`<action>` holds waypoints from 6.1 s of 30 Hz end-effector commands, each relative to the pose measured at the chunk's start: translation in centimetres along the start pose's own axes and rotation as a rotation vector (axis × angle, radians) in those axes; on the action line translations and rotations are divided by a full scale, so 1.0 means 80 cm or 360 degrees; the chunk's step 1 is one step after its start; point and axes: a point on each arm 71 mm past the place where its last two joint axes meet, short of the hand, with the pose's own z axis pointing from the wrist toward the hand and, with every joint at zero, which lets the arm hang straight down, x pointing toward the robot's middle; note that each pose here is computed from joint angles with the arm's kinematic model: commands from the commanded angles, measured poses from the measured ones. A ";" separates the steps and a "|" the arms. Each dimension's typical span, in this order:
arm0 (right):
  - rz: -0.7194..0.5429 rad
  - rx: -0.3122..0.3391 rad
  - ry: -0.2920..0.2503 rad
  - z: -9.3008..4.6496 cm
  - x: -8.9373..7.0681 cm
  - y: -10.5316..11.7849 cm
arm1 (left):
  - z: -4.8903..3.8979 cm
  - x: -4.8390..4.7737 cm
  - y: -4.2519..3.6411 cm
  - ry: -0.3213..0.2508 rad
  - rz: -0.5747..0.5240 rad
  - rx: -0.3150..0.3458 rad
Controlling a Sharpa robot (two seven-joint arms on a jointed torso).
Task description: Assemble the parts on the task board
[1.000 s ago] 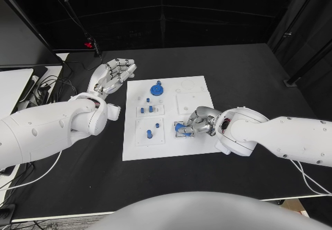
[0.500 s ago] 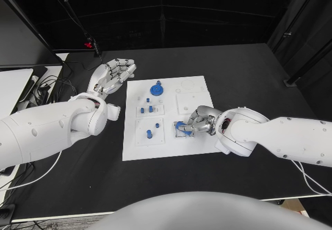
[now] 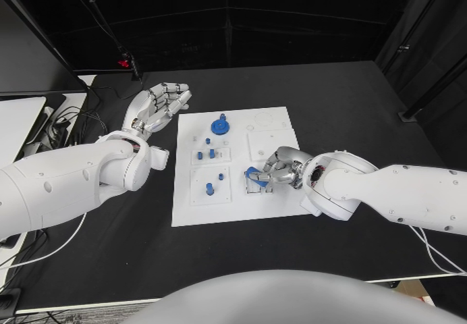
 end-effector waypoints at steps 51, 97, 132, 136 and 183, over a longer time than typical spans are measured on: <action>-0.0068 0.0082 0.0061 0.003 0.005 0.000 | 0.001 0.001 -0.0048 0.0011 -0.0012 0.0064; 0.0055 -0.0115 -0.0081 -0.016 -0.011 -0.002 | 0.000 0.001 -0.0033 0.0012 -0.0014 0.0059; -0.0125 0.0011 0.0079 0.001 0.002 -0.003 | -0.001 0.002 -0.0027 0.0015 -0.0016 0.0057; -0.0141 0.0030 0.0097 0.002 0.003 -0.004 | -0.001 0.002 -0.0025 0.0014 -0.0015 0.0056; -0.0447 0.0081 -0.0410 -0.060 -0.087 -0.086 | -0.002 -0.001 -0.0020 0.0009 -0.0012 0.0055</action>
